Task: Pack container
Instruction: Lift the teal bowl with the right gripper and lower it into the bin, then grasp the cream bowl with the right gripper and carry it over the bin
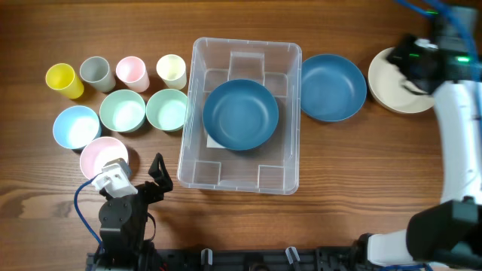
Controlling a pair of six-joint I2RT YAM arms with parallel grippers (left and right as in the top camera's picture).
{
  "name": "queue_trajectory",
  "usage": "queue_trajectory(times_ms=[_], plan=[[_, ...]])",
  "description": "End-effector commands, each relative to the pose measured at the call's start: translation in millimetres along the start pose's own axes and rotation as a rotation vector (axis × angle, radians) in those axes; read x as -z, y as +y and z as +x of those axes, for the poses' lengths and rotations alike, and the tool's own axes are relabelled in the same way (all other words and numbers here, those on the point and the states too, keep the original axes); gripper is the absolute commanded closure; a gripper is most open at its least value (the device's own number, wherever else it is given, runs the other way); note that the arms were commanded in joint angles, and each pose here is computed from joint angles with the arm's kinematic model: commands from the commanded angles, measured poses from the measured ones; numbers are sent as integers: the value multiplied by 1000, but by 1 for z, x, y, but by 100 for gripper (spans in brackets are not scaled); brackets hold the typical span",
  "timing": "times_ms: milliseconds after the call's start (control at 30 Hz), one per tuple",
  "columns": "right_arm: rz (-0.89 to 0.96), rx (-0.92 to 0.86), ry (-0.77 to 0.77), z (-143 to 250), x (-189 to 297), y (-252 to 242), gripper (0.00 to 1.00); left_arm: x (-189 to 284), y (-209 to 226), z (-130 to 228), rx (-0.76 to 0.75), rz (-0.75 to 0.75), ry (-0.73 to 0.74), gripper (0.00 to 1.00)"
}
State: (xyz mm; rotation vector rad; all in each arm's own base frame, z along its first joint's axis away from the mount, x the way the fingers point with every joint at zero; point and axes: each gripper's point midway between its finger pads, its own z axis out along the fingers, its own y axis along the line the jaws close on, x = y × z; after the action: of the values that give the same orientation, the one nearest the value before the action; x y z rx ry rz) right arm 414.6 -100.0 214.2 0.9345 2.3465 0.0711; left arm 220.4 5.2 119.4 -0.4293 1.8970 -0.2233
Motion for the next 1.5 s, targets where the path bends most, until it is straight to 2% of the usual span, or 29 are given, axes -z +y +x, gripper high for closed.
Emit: queue_trajectory(times_ms=[0, 67, 167, 333, 500, 533, 633, 767, 800, 933, 1033, 1133, 1200, 1300, 1367, 1467], plan=[[40, -204, 97, -7, -28, -57, 39, 0, -1, 0, -13, 10, 1, 0], [107, -277, 171, 1, -50, -94, 34, 0, -1, 1, -13, 9, 2, 0], [162, -320, 240, 13, -74, -119, 27, 0, -1, 0, -13, 10, 1, 0], [202, -360, 385, 45, -119, -142, 31, 0, -1, 1, -13, 10, 1, 0], [158, -316, 409, 52, -151, -141, 29, 0, -1, 1, -13, 10, 1, 0], [156, -319, 416, 55, -155, -141, 32, 0, -1, 0, -13, 10, 1, 0], [155, -324, 415, 56, -163, -142, 51, 0, -1, 0, -13, 10, 1, 0], [159, -326, 407, 53, -162, -145, 91, 0, -1, 0, -13, 10, 1, 0], [172, -340, 407, 53, -159, -148, 96, 0, -1, 0, -13, 10, 1, 0], [221, -383, 379, 46, -141, -158, 96, 0, -1, 1, -13, 10, 1, 0], [243, -380, 285, 22, -110, -159, 96, 0, -1, 1, -13, 9, 2, 0], [191, -402, 167, -6, -70, -143, 96, 0, -1, 0, -13, 10, 1, 0], [94, -387, 93, -23, -37, -117, 96, 0, -1, 1, -13, 10, 1, 0], [-135, -297, 26, -33, 15, -51, 96, 0, -1, 0, -13, 10, 1, 0], [-282, -148, 15, -20, 48, 5, 96, 0, -1, 1, -13, 9, 2, 0], [-393, 91, 70, 33, 76, 79, 96, 0, -1, 0, -13, 10, 1, 0]])
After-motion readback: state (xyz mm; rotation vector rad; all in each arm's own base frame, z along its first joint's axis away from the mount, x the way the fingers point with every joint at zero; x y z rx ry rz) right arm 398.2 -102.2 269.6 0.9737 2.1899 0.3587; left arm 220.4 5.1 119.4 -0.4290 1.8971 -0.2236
